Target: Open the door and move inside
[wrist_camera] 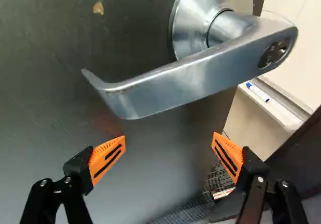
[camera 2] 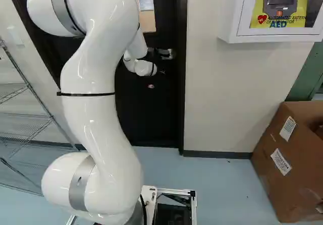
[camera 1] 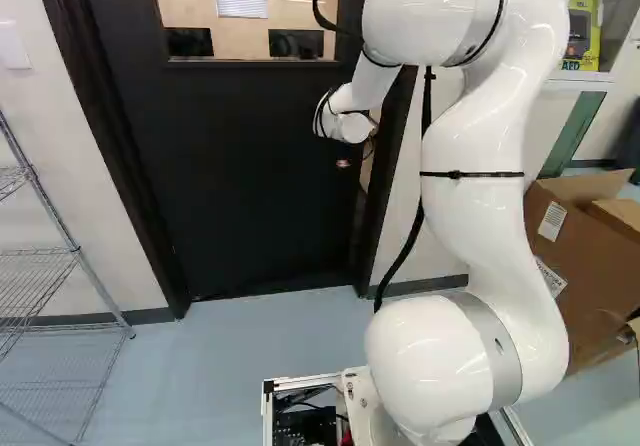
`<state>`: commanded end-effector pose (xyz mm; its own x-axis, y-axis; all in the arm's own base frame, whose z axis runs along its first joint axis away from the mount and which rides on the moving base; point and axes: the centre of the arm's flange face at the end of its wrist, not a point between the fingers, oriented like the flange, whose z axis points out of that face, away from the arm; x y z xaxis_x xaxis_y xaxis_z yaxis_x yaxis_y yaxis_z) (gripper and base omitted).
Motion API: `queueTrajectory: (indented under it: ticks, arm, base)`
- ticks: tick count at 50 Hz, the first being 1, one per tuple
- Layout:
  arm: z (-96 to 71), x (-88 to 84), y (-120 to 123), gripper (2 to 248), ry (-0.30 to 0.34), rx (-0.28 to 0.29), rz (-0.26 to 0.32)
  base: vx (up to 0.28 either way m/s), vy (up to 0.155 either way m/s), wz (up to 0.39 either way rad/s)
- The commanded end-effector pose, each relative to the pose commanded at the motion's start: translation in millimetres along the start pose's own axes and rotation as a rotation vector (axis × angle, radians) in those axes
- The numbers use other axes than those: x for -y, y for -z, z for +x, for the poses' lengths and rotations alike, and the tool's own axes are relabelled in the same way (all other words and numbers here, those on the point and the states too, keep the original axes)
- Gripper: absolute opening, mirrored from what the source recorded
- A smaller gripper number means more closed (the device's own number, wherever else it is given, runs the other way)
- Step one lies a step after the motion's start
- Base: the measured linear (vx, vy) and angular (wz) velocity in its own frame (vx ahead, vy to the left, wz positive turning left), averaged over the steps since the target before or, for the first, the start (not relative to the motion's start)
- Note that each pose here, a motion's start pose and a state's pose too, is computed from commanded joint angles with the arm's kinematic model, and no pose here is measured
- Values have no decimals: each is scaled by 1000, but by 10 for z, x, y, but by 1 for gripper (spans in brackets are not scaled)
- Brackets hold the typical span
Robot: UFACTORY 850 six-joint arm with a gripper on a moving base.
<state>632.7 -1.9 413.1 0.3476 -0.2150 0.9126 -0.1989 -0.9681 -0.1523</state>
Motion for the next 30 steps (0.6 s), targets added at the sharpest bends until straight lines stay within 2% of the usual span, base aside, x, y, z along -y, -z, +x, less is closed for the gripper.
queueTrajectory:
  ticks: [13,30]
  arm:
    - [-4,194,-115,247,21,-6,34]
    - [-29,527,-246,247,105,-15,119]
  base:
    - [0,0,0]
    - [0,0,0]
